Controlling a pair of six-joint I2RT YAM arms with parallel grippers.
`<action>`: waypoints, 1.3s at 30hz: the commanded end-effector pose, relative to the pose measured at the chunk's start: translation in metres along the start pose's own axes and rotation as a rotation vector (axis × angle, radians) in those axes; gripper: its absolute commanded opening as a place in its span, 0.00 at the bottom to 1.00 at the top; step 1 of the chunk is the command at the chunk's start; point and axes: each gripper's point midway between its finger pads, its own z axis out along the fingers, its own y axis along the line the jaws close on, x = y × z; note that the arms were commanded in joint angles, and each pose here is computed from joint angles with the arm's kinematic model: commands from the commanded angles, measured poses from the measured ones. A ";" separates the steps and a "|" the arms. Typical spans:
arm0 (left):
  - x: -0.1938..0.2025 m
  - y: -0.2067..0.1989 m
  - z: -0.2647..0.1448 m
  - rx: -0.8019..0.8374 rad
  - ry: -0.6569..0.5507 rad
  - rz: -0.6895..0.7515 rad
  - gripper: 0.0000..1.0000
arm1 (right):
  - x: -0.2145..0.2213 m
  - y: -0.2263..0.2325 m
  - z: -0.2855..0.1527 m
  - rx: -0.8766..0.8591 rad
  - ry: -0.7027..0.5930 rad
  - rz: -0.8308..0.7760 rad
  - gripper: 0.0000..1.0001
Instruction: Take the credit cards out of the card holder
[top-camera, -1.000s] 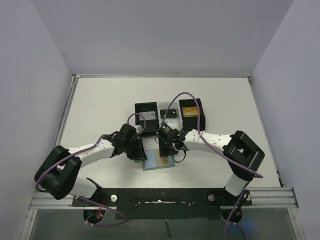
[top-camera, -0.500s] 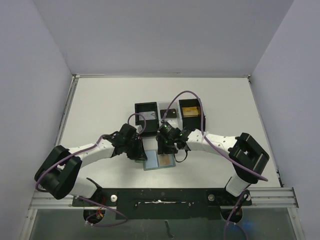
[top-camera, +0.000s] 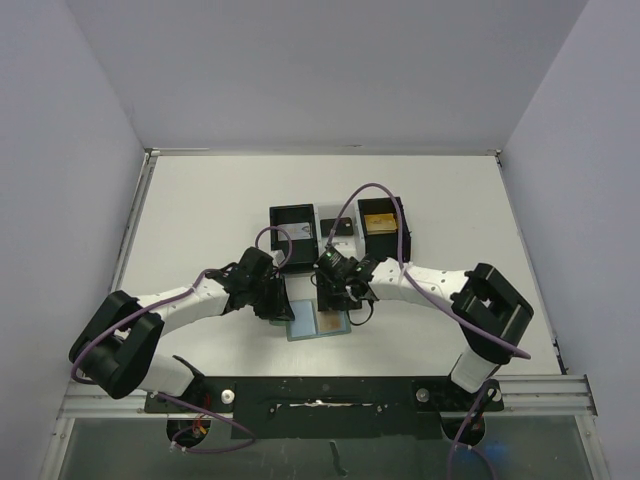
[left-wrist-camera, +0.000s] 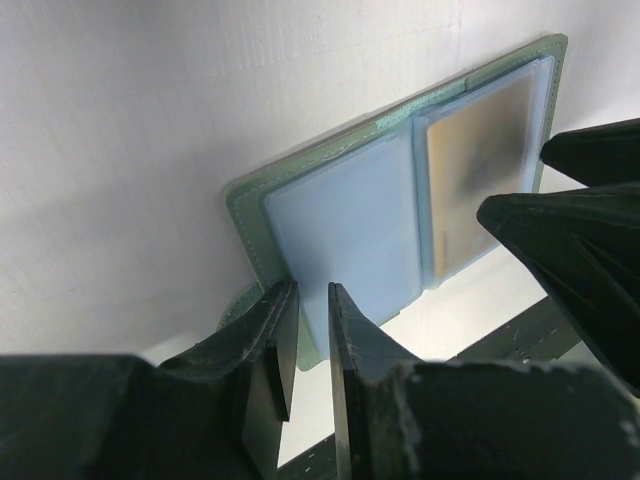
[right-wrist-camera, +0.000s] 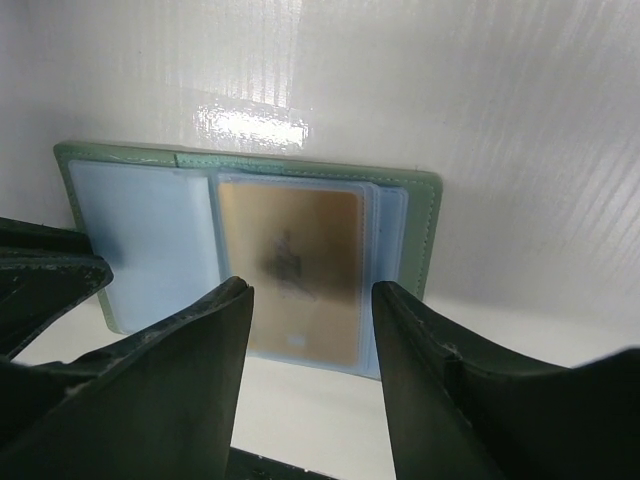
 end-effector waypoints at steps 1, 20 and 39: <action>-0.012 -0.016 -0.001 0.051 -0.031 0.034 0.17 | -0.009 0.020 -0.001 -0.045 -0.022 -0.022 0.51; -0.013 -0.018 0.001 0.059 -0.026 0.035 0.17 | -0.007 0.037 0.001 -0.072 0.001 -0.079 0.40; -0.012 -0.017 0.002 0.056 -0.024 0.034 0.17 | -0.015 0.037 -0.021 -0.012 -0.052 -0.104 0.22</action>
